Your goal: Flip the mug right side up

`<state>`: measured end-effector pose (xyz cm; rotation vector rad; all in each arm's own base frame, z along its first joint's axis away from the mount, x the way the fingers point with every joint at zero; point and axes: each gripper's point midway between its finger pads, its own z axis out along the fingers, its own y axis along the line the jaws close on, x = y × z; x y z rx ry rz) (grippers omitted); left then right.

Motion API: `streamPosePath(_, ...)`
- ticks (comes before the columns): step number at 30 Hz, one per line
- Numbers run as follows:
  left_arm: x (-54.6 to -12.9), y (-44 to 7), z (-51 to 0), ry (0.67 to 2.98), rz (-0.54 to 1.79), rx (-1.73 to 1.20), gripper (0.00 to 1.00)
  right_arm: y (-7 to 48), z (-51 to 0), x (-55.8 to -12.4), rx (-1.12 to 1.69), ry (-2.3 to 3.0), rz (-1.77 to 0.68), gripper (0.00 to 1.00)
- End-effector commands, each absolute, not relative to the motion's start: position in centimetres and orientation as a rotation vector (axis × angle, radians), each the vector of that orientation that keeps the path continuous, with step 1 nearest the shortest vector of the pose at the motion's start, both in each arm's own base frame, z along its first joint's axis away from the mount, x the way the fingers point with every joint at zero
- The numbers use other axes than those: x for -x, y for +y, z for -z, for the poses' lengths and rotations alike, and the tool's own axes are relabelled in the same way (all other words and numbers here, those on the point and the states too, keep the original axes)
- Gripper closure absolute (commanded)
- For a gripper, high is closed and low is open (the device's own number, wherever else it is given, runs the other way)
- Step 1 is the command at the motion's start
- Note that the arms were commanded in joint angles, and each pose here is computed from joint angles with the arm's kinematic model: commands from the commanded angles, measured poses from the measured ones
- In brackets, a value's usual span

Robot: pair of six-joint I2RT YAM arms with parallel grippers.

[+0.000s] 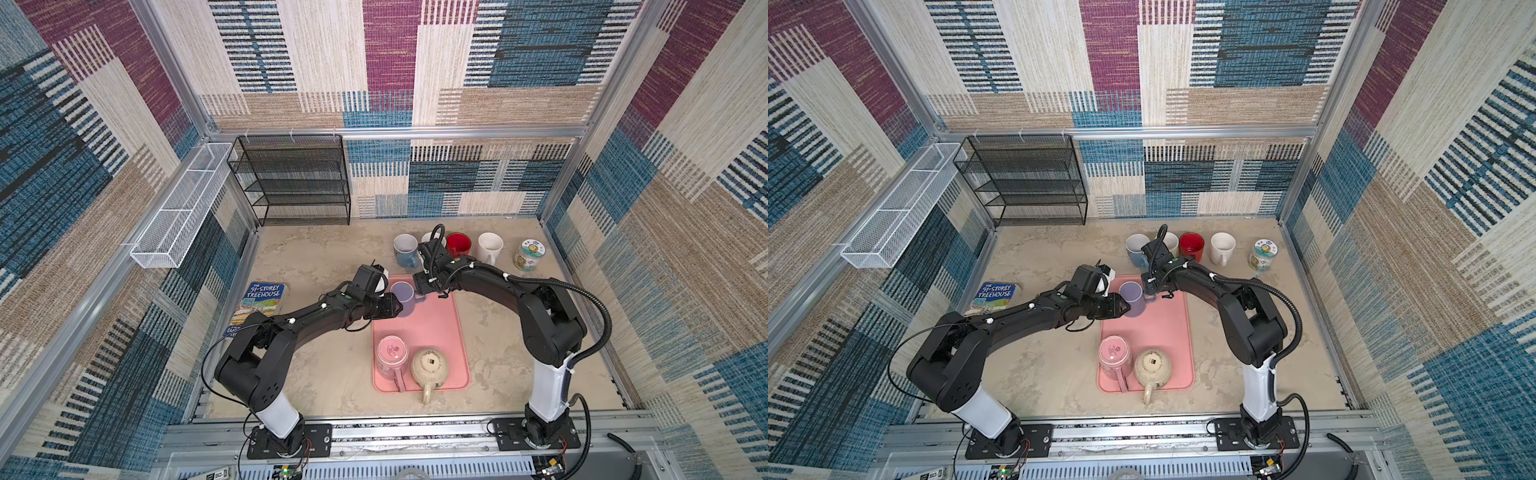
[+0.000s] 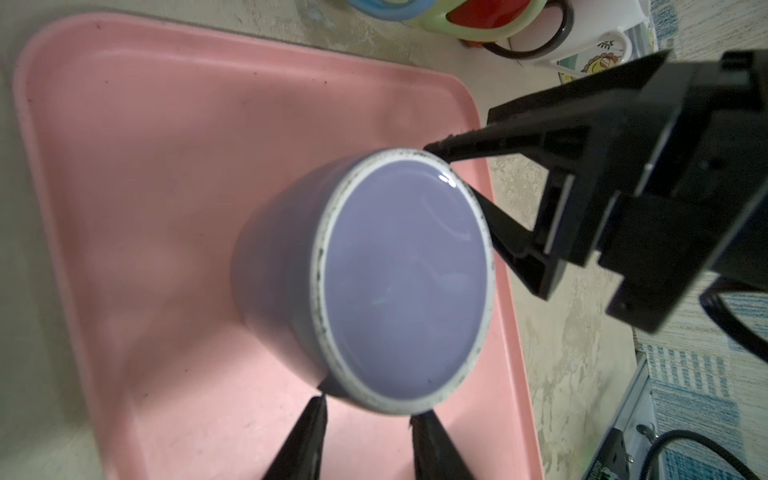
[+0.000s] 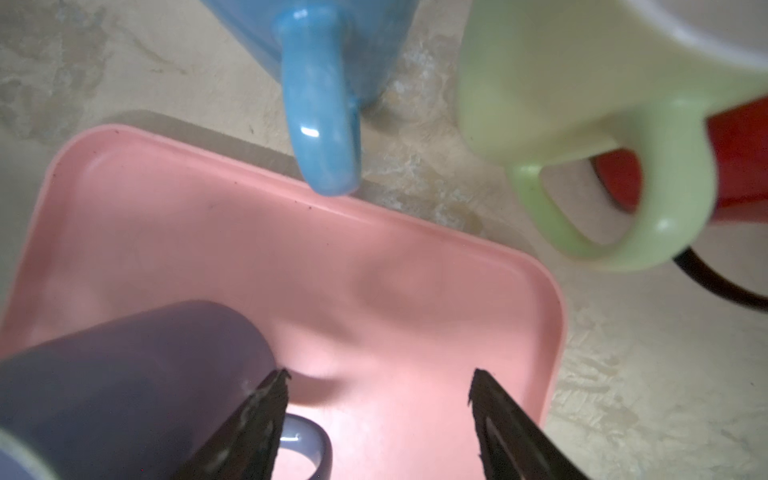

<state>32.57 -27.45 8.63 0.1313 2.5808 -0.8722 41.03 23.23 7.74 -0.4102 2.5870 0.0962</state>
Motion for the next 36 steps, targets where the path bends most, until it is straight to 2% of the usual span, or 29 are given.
streamPosePath(1,-33.3,-27.6,-8.8,2.557,0.864,-0.128,0.61,23.6,-8.3,-40.5,0.417,2.567,-0.133,0.29)
streamPosePath(13,-33.9,-27.1,-10.4,2.523,0.857,-0.128,0.61,22.8,-9.0,-37.9,0.454,2.562,-0.094,0.34)
streamPosePath(20,-32.6,-25.9,-13.5,2.468,0.853,-0.138,0.61,23.2,-10.8,-37.0,0.504,2.518,-0.065,0.5)
streamPosePath(24,-31.5,-24.8,-14.8,2.444,0.828,-0.145,0.6,24.1,-11.0,-35.7,0.563,2.516,-0.063,0.54)
streamPosePath(32,-29.6,-22.0,-16.3,2.408,0.719,-0.162,0.55,26.2,-11.4,-33.2,0.668,2.497,-0.165,0.54)
streamPosePath(36,-28.8,-21.1,-17.0,2.398,0.689,-0.174,0.54,26.7,-11.0,-33.4,0.739,2.469,-0.163,0.48)
